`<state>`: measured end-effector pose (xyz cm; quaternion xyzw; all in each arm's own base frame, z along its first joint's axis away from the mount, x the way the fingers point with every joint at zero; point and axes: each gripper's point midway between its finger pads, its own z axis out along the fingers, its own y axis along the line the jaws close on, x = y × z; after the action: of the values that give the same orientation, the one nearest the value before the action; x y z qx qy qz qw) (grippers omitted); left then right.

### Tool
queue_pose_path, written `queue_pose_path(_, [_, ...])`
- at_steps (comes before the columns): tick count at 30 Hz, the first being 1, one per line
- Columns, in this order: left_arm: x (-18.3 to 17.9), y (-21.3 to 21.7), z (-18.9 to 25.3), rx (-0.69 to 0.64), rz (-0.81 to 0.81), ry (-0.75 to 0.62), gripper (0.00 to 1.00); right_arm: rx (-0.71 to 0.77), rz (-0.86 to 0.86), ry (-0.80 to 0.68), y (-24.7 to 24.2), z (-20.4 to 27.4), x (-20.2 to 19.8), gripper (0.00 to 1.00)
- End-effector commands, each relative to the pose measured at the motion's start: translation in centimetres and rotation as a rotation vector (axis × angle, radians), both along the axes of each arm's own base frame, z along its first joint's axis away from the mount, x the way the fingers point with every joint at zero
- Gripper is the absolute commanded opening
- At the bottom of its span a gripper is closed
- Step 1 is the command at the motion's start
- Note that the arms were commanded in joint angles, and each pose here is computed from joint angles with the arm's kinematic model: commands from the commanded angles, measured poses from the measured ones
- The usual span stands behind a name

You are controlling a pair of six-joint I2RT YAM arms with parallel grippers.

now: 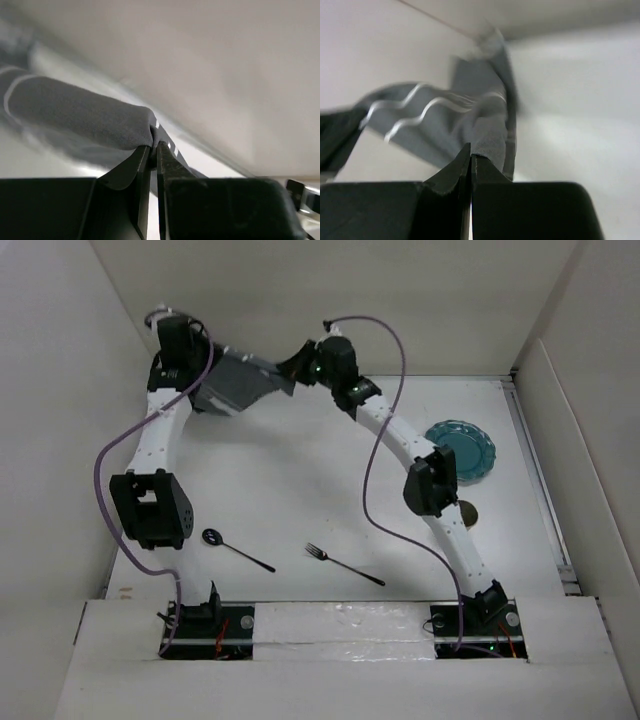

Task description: Set the dinner table for one person

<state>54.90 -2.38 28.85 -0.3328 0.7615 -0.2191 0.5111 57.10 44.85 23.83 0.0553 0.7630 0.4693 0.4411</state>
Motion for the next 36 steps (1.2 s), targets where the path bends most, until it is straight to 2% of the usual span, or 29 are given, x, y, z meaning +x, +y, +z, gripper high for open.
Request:
queue_pose_path(1, [-0.3,-2.4,13.5,0.153,-0.114,-0.281,0.0,0.027,-0.141,-0.442,-8.2,20.8,-1.1,0.0])
queue_pose_path(2, [-0.7,-2.5,15.8,0.209,-0.142,-0.329,0.0,0.031,-0.155,-0.499,-9.7,24.6,-3.3,0.0])
queue_pose_path(3, [-1.2,-3.0,16.5,0.23,-0.182,-0.351,0.0,-0.024,-0.156,-0.52,-10.2,24.5,-3.8,0.0])
queue_pose_path(4, [-1.7,-3.4,16.5,0.25,-0.219,-0.354,0.0,-0.1,-0.14,-0.466,-10.3,21.1,-3.7,0.0])
queue_pose_path(5, [-2.1,-3.7,14.9,0.308,-0.249,-0.323,0.0,-0.15,-0.15,-0.458,-11.0,20.1,-4.1,0.0])
queue_pose_path(6, [-3.2,-3.8,15.3,0.347,-0.277,-0.341,0.0,-0.193,-0.14,-0.501,-11.3,21.5,-6.6,0.0])
queue_pose_path(7, [-3.7,-4.1,14.0,0.382,-0.318,-0.322,0.0,-0.235,-0.134,-0.491,-11.4,20.3,-7.5,0.0])
queue_pose_path(8, [-4.7,-3.5,11.0,0.465,-0.314,-0.247,0.0,-0.309,-0.11,-0.448,-11.7,16.4,-9.2,0.0])
queue_pose_path(10, [-5.8,-2.8,7.3,0.535,-0.323,-0.157,0.0,-0.386,-0.108,-0.369,-12.4,11.5,-10.6,0.0])
queue_pose_path(11, [-6.5,-1.9,3.2,0.548,-0.308,-0.05,0.07,-0.478,-0.119,-0.253,-13.6,5.0,-11.5,0.0])
queue_pose_path(12, [-7.5,-1.9,2.6,0.546,-0.288,-0.029,0.17,-0.48,-0.139,-0.21,-14.8,4.0,-12.8,0.0])
queue_pose_path(13, [-8.1,-1.5,1.2,0.537,-0.271,0.007,0.37,-0.499,-0.135,-0.175,-15.1,2.0,-14.1,0.0])
queue_pose_path(14, [-8.9,-0.8,-1.7,0.533,-0.243,0.08,0.45,-0.549,-0.117,-0.086,-16.0,-3.0,-16.0,0.0])
queue_pose_path(16, [-10.6,-0.2,-3.0,0.512,-0.2,0.126,0.58,-0.522,-0.124,-0.034,-17.1,-4.0,-18.0,0.0])
queue_pose_path(17, [-11.7,0.1,-5.1,0.506,-0.196,0.18,0.58,-0.536,-0.13,-0.021,-17.4,-4.7,-18.8,0.0])
queue_pose_path(18, [-12.8,0.2,-5.1,0.504,-0.193,0.188,0.59,-0.57,-0.129,0.018,-18.0,-6.5,-20.0,0.0])
queue_pose_path(21, [-15.8,0.3,-7.2,0.481,-0.198,0.243,0.59,-0.613,-0.155,0.061,-19.7,-6.8,-21.1,0.0])
queue_pose_path(23, [-17.4,-1.0,-9.0,0.431,-0.272,0.282,0.47,-0.616,-0.15,0.053,-20.0,-6.3,-21.6,0.0])
queue_pose_path(24, [-18.4,-2.9,-9.9,0.382,-0.372,0.299,0.45,-0.621,-0.146,0.056,-20.2,-6.3,-21.9,0.0])
queue_pose_path(25, [-19.2,-3.4,-11.0,0.376,-0.399,0.338,0.45,-0.624,-0.145,0.061,-20.4,-6.5,-22.2,0.0])
queue_pose_path(27, [-22.0,-5.2,-14.2,0.431,-0.448,0.477,0.45,-0.625,-0.134,0.079,-20.9,-6.7,-23.2,0.0])
queue_pose_path(29, [-22.6,-4.6,-15.3,0.45,-0.401,0.525,0.46,-0.624,-0.129,0.086,-21.1,-6.6,-23.7,0.0])
queue_pose_path(32, [-24.5,-4.1,-17.3,0.395,-0.329,0.579,0.51,-0.648,-0.122,0.111,-22.1,-7.4,-24.9,0.0])
queue_pose_path(34, [-25.1,-4.6,-16.7,0.288,-0.26,0.535,0.55,-0.653,-0.124,0.116,-22.7,-7.4,-25.6,0.0])
queue_pose_path(35, [-26.6,-4.8,-18.1,0.246,-0.251,0.566,0.57,-0.667,-0.119,0.137,-23.1,-8.2,-26.2,0.0])
queue_pose_path(36, [-26.8,-5.4,-17.3,0.194,-0.25,0.512,0.57,-0.665,-0.127,0.148,-23.6,-8.4,-26.3,0.0])
